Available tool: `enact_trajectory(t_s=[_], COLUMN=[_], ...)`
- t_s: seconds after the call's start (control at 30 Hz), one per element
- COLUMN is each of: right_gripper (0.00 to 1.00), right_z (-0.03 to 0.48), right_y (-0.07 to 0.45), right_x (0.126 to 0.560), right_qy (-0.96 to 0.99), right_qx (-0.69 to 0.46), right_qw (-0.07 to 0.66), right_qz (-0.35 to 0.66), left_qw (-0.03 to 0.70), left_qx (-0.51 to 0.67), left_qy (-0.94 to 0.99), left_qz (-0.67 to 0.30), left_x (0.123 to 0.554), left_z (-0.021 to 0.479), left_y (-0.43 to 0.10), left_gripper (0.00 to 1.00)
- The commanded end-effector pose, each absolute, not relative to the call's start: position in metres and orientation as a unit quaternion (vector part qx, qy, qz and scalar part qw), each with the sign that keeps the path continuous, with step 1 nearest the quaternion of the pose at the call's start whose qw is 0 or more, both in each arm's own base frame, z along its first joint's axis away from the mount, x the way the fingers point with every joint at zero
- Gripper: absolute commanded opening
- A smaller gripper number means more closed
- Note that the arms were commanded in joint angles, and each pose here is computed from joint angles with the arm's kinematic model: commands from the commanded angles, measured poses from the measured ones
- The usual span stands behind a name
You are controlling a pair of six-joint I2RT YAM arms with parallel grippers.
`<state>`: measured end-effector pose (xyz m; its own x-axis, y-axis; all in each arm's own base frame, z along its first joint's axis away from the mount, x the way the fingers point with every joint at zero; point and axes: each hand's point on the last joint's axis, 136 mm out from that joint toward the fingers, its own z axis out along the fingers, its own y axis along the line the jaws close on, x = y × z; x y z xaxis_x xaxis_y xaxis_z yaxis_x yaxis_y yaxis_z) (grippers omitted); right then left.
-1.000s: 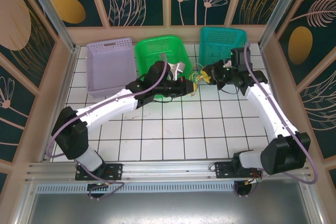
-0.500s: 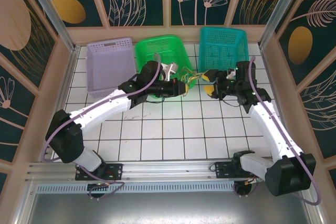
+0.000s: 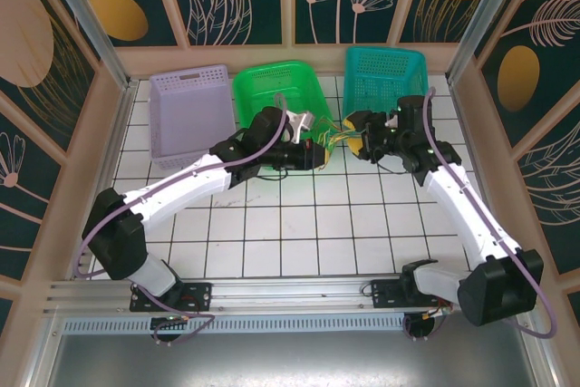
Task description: Untangle the cables
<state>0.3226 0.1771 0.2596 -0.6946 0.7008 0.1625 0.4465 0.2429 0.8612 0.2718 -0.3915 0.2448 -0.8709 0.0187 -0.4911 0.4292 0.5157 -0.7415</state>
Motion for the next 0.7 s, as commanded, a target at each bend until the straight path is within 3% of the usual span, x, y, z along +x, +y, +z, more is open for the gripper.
enact_trajectory(t_s=[0.0, 0.23, 0.4, 0.53, 0.67], right_gripper=[0.48, 0.50, 0.51, 0.47, 0.36], right_z=[0.254, 0.249, 0.244, 0.240, 0.240], right_y=[0.172, 0.166, 0.164, 0.165, 0.164], right_x=[0.324, 0.318, 0.324, 0.333, 0.339], right_qy=[0.787, 0.793, 0.783, 0.780, 0.783], right_qx=[0.386, 0.403, 0.414, 0.417, 0.418], right_qw=[0.128, 0.122, 0.132, 0.137, 0.141], right_qz=[0.465, 0.441, 0.446, 0.446, 0.438], left_qw=[0.263, 0.334, 0.346, 0.359, 0.364], left_qx=[0.173, 0.202, 0.239, 0.261, 0.282], left_qy=[0.846, 0.867, 0.860, 0.851, 0.851], left_qz=[-0.429, -0.308, -0.290, -0.280, -0.254], left_x=[0.275, 0.285, 0.277, 0.270, 0.264], left_z=[0.256, 0.253, 0.253, 0.255, 0.249], left_y=[-0.393, -0.382, -0.391, -0.398, -0.401], left_gripper=[0.00, 0.00, 0.00, 0.00, 0.00])
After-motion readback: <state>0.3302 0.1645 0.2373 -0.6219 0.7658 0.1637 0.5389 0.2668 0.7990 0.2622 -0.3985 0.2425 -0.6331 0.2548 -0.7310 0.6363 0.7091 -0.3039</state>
